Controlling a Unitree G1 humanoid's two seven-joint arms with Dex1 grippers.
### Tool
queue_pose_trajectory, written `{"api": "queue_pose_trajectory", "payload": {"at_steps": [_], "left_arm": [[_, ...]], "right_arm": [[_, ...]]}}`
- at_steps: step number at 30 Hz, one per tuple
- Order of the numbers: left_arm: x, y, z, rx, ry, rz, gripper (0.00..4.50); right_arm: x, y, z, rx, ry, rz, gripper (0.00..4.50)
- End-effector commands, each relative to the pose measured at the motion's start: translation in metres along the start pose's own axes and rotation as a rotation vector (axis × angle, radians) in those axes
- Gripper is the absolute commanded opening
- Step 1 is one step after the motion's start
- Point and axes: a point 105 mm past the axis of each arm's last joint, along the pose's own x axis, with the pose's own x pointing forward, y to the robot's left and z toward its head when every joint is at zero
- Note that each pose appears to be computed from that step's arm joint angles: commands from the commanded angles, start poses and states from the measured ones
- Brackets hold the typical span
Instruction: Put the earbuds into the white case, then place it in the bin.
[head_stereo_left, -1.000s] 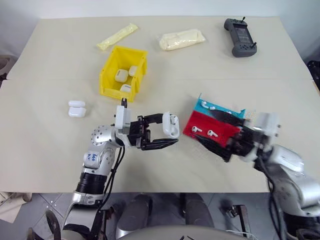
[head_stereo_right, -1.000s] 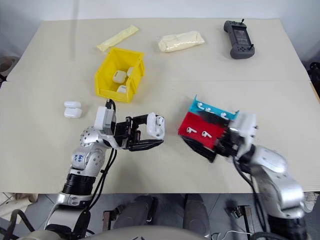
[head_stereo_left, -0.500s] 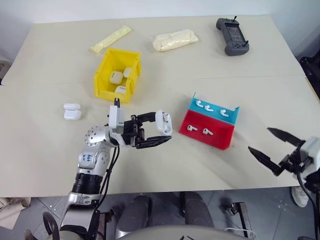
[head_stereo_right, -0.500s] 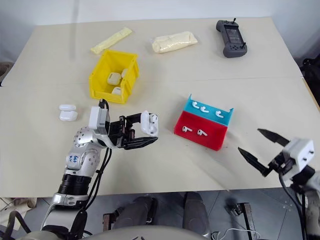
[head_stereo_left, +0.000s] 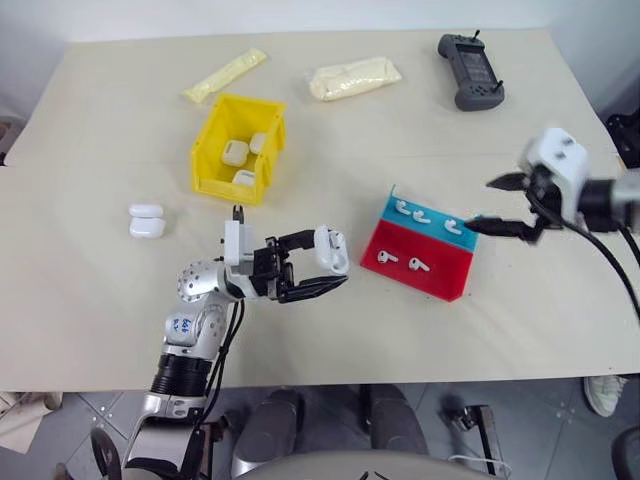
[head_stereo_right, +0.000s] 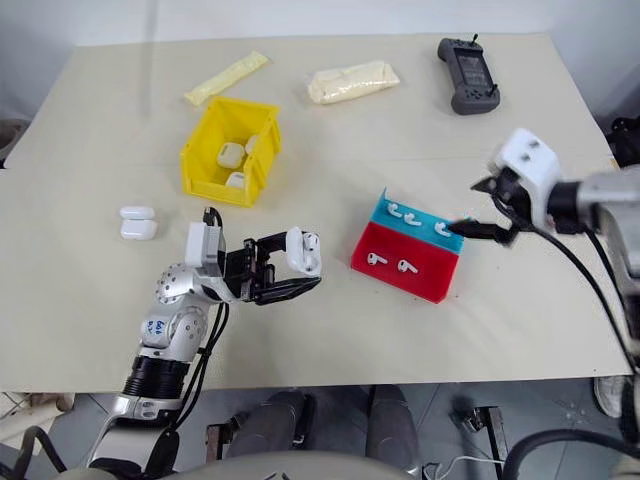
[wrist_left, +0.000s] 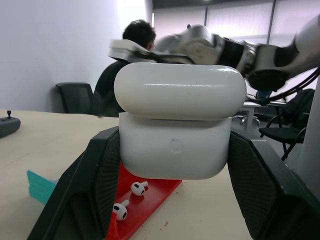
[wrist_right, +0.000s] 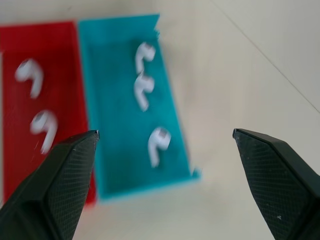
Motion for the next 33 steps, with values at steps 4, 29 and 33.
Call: {"api": "queue_pose_trajectory", "payload": {"at_steps": [4,29,33], "left_arm": [[0.009,-0.003,0.009,0.048,-0.024,-0.023,2.78],[0.013,-0.003,0.011,0.066,-0.028,-0.007,2.78],[0.011,-0.002,0.011,0.071,-0.025,-0.002,2.78]], "right_arm": [[0.018,-0.004,-0.002,-0.089,0.16,0.059,4.48],[0.051,-0.01,-0.018,-0.277,0.306,0.124,1.89],[0.053,-0.01,-0.019,-0.285,0.314,0.132,1.71]]}}
